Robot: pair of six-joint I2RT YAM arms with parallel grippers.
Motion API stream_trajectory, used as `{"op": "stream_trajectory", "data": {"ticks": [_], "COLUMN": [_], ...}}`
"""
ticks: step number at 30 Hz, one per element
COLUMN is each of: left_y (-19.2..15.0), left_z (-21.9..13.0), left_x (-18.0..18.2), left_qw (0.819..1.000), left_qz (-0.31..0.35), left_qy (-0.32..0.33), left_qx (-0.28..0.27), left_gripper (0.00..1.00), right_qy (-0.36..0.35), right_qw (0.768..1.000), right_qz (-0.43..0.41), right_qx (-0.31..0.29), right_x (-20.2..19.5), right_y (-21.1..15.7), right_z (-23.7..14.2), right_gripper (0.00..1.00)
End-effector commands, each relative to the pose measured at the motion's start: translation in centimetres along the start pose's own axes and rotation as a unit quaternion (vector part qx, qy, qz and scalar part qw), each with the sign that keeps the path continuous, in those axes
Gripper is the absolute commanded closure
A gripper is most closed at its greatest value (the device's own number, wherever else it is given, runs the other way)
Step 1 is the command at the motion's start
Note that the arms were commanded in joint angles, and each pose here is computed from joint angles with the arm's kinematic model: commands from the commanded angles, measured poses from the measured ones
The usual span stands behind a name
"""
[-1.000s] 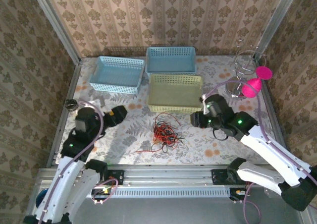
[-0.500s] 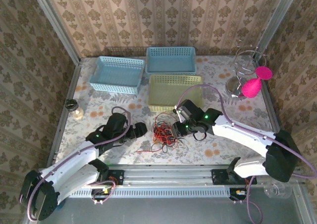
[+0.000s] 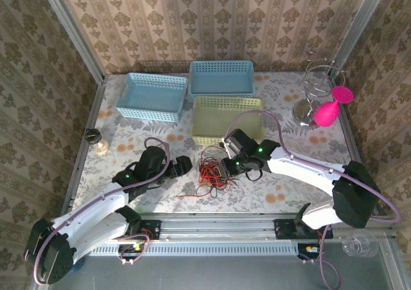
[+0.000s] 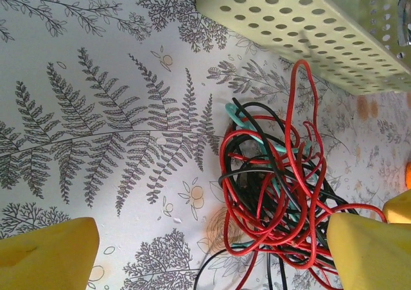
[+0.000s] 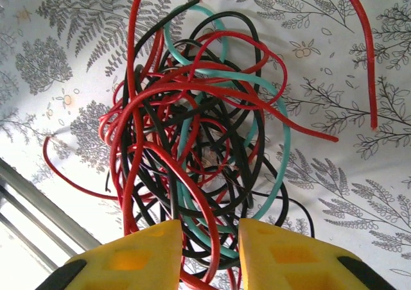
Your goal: Untangle the cables
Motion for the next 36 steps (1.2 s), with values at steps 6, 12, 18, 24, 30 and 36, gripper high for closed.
{"op": "stream_trajectory", "data": {"ticks": [6,12,18,24,30,36], "left_y": [0.3,0.5,0.8,0.6,0.6,1.1], "left_z": [-0.7,-1.3,-1.6,-1.4,-1.4,-1.7], "left_x": [0.0,0.2,0.2,0.4,0.2,-0.5], "left_qw": [1.0,1.0,0.999,0.999,0.999,0.999], "left_qz": [-0.006,-0.008,-0.006,-0.011,-0.014,-0.007], "left_qy": [0.002,0.004,0.004,0.003,-0.003,-0.011], "left_qx": [-0.015,-0.028,-0.038,-0.037,-0.037,-0.039], "left_gripper": [0.07,0.06,0.06,0.06,0.06,0.06], "right_qy": [0.031,0.048,0.053,0.038,0.029,0.02], "right_qw": [1.0,0.998,0.995,0.987,0.976,0.962], "right_qz": [0.003,-0.005,-0.032,-0.062,-0.084,-0.101], "right_qx": [-0.003,-0.042,-0.085,-0.142,-0.196,-0.253], "right_x": [1.4,2.7,4.5,5.7,6.5,7.4], "right_y": [0.5,1.7,2.7,4.3,6.2,8.2], "right_z": [-0.7,-3.7,-8.1,-13.0,-17.5,-22.1], "right_gripper": [0.85,0.98,1.0,1.0,1.0,1.0]}}
Point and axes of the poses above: each hand's point on the last joint's axis, 136 mm out from that joint toward the fingers, its own z axis out along the fingers, its own x axis along the line the jaws close on, y = z × x, the point moved 2 cm from there along -z, back along the fingers, and after that the axes turned 2 degrees about z, right-handed, at the moved point
